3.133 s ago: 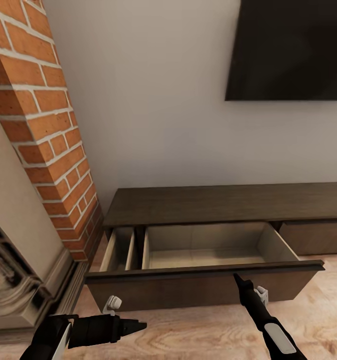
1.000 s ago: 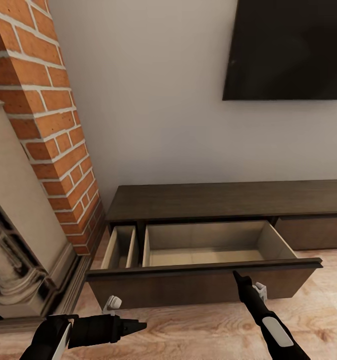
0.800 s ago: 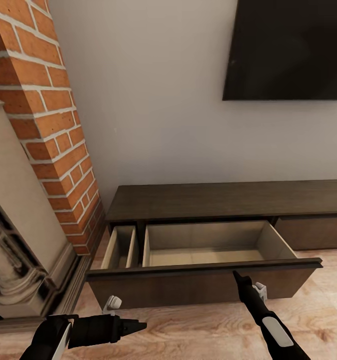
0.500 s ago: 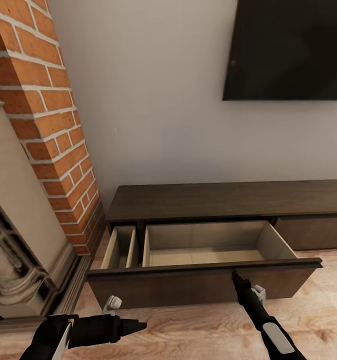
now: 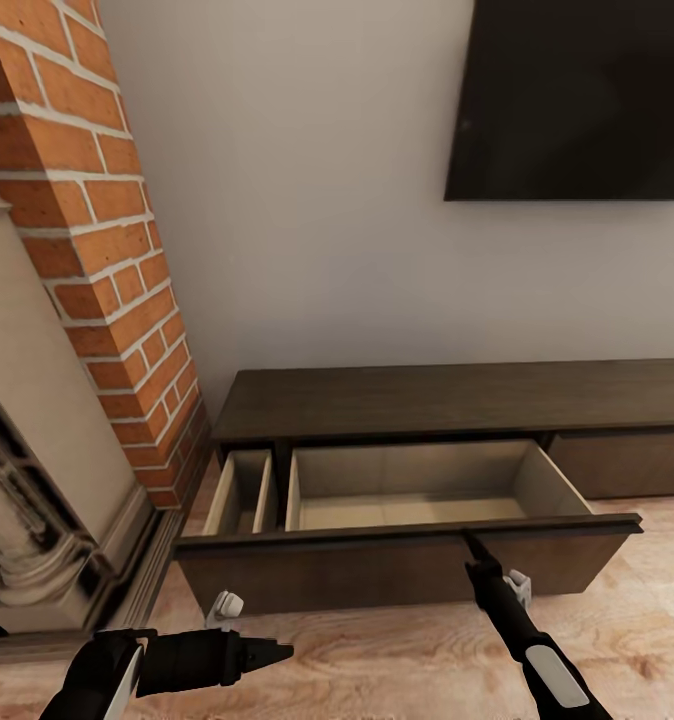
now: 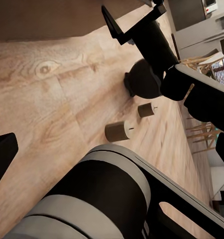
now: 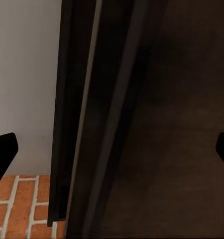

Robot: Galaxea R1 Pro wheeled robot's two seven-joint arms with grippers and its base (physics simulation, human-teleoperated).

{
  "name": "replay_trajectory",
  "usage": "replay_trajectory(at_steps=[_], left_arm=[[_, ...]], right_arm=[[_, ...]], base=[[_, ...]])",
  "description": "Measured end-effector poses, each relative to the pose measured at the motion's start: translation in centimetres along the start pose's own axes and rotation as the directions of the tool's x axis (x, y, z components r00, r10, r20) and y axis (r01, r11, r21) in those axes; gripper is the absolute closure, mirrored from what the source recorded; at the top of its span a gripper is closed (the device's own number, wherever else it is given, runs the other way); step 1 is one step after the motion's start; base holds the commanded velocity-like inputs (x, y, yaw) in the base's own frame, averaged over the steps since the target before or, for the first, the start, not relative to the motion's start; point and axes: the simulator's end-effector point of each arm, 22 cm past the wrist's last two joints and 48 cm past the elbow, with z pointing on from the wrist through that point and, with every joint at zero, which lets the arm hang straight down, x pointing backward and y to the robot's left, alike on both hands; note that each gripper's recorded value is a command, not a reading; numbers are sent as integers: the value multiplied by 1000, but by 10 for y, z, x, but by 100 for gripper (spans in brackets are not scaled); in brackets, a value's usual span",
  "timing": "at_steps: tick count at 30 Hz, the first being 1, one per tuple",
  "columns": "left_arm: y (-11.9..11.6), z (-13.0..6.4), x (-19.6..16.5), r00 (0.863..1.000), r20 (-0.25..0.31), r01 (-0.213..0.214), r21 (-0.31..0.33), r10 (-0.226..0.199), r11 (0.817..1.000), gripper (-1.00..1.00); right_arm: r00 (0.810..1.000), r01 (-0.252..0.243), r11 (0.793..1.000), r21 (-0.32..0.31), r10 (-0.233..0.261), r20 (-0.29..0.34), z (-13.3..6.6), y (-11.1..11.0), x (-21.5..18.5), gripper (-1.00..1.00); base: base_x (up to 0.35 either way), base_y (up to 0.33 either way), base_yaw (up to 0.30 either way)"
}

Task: Place each of the two pumpkins and all three candles from the living room inside a cabinet in the living room (use any cabinet), then make sure every cabinet is closed, and position the cauldron so it is next to a table in the living room.

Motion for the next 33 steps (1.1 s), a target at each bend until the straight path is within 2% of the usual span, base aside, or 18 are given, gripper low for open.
replay_trajectory(at_steps=[20, 24, 33], left_arm=[[0, 0, 0, 1000, 1, -1, 0, 1, 1000, -100], [-5, -2, -3, 1000, 7, -16, 1, 16, 1000, -100], [-6, -2, -3, 1000, 7, -15, 2, 15, 1000, -100]], right_arm=[[1000, -9, 1000, -14, 10, 14, 0, 3, -3, -100], [1000, -7, 1000, -30, 7, 17, 0, 13, -5, -100], [1000, -2, 1000, -18, 2, 12, 0, 10, -4, -100]], base=[[-26, 0, 0], [0, 0, 0], [0, 0, 0]])
